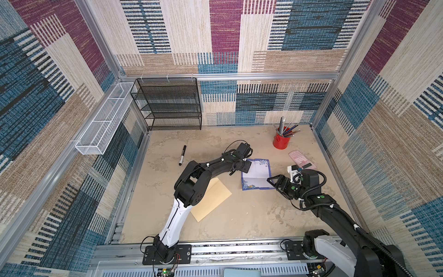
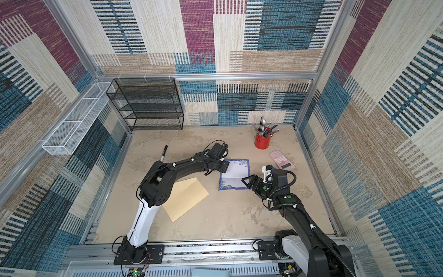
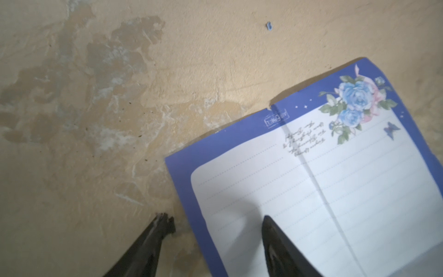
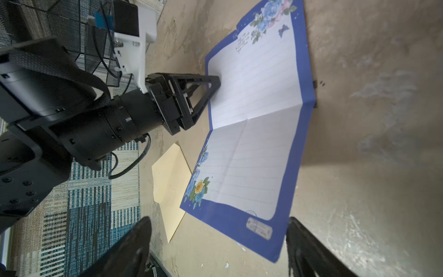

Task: Fold the letter paper in half and place it into the envelope
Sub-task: Fold the letter paper at the center of the board.

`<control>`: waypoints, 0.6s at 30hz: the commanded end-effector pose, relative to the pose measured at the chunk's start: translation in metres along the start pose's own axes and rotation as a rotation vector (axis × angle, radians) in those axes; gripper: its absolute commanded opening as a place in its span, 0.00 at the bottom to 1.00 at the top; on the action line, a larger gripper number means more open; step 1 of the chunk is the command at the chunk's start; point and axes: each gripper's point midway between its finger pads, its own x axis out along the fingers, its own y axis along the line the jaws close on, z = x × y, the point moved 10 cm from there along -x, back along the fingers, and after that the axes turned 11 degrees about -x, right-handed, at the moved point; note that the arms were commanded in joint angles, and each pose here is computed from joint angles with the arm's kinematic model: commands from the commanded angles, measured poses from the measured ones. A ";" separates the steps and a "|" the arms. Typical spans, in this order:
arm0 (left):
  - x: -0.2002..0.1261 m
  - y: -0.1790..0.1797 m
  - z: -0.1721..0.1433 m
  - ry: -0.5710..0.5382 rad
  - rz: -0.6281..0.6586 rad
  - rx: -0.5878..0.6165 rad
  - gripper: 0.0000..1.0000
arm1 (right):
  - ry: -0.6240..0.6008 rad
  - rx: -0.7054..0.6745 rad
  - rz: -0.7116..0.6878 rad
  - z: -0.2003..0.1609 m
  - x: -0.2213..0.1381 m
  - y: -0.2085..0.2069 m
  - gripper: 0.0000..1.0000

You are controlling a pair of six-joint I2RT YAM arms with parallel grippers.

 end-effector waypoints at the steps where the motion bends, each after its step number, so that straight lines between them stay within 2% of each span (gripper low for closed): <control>1: 0.012 0.008 -0.038 0.226 0.002 0.004 0.65 | -0.026 -0.012 0.039 0.008 0.003 0.005 0.88; 18: 0.014 0.005 -0.051 0.308 -0.107 0.007 0.65 | -0.089 -0.053 0.067 0.049 0.020 0.017 0.89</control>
